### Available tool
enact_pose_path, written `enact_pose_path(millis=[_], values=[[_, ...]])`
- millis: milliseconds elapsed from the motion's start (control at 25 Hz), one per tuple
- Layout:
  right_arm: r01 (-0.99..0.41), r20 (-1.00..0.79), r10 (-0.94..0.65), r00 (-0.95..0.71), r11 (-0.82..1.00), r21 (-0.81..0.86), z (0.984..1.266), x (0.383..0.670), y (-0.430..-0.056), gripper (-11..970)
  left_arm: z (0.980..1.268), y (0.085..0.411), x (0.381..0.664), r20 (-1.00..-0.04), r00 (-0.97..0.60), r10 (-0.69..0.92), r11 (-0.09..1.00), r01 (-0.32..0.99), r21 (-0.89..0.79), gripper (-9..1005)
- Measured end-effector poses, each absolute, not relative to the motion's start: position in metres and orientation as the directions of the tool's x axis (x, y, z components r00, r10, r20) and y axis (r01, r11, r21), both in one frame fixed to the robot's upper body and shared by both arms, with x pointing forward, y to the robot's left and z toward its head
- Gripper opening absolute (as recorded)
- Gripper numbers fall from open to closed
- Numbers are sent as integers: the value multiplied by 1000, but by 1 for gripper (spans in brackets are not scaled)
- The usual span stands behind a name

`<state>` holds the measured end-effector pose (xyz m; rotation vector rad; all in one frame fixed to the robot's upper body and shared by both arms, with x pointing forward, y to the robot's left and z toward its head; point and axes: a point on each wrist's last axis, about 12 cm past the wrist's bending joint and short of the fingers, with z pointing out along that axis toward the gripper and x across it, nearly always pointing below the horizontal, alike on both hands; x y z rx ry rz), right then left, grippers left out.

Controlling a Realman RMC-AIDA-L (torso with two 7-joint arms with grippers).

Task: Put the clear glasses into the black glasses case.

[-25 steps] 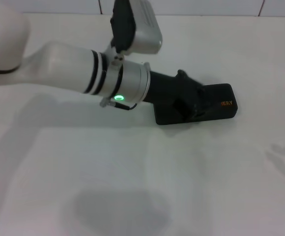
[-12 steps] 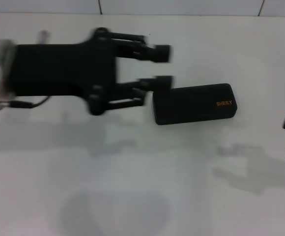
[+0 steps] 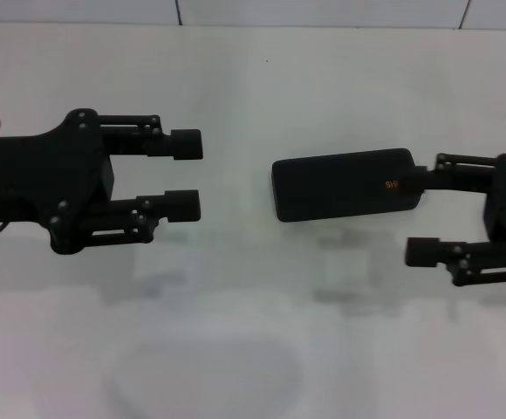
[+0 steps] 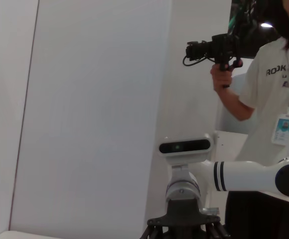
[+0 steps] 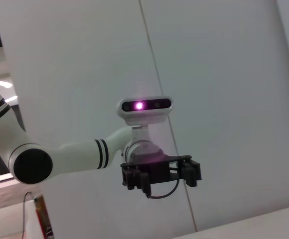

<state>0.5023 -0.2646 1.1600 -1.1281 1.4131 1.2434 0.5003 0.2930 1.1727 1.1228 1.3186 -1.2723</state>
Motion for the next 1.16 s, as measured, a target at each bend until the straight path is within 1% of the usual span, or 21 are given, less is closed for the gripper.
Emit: enact_pose_path(millis=[40,360,800,1160], values=[[-985,-984,-66,-163,66,159,1161,504,-262,777,1172,294,499,-993,-122,1,39,992,-122,564],[-992,-991,-44,-125,4,125,1168,510,-243,777,1166,302,499,-991,-133,-5,56,989,-133,571],[-993,-991,-62,-115,-25,117,1160,512,-220,777,1160,311,499,-986,-164,-9,72,984,-164,570],[-992,-992,-42,-120,-32,122,1159,510,-217,777,1153,311,496,-982,-184,29,71,981,-182,571]])
